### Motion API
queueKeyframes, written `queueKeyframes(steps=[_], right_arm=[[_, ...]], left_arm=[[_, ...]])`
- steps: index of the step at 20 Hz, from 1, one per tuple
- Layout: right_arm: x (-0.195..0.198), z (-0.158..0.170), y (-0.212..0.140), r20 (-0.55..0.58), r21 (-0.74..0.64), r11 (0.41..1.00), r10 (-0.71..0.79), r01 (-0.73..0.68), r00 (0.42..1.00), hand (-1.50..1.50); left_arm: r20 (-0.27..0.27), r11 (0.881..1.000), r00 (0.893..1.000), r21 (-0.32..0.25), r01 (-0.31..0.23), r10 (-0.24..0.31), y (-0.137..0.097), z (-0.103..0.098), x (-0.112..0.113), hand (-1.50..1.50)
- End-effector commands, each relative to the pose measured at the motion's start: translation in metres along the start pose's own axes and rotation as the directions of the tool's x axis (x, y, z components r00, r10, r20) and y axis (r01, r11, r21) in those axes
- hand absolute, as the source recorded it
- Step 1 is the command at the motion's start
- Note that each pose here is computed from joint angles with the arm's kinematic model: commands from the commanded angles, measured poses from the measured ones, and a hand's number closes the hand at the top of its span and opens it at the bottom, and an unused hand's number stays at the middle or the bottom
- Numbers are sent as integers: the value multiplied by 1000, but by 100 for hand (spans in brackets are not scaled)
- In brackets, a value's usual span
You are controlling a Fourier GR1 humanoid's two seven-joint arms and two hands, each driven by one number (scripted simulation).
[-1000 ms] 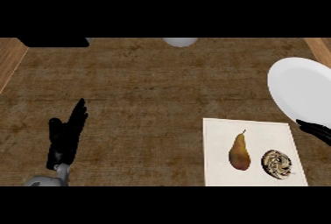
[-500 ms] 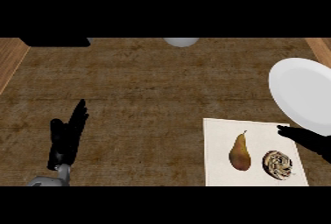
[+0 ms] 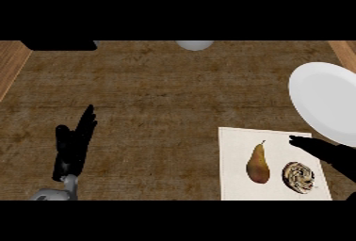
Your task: Pick the cupcake from the placemat and place it in the plate
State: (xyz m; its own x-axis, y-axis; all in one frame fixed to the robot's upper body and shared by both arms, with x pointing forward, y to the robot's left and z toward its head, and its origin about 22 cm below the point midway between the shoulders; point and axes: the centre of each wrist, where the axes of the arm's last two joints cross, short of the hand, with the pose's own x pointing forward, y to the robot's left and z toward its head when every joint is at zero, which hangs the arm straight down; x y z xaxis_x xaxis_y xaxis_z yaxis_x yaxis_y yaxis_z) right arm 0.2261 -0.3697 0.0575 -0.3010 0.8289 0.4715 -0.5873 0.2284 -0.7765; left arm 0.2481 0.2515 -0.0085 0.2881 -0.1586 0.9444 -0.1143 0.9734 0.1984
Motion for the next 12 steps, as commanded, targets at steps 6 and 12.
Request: queueKeyframes(steps=[6,12], right_arm=[[13,-20,10,-1,40,999,25,-25,1000,-150],[-18,-25,18,3,44,999,-5,5,1000,-150]], left_arm=[[-9,1000,1000,9,10,-10,4,12,-7,0],[14,1000,1000,3,-1,1,-1,0,8,0]])
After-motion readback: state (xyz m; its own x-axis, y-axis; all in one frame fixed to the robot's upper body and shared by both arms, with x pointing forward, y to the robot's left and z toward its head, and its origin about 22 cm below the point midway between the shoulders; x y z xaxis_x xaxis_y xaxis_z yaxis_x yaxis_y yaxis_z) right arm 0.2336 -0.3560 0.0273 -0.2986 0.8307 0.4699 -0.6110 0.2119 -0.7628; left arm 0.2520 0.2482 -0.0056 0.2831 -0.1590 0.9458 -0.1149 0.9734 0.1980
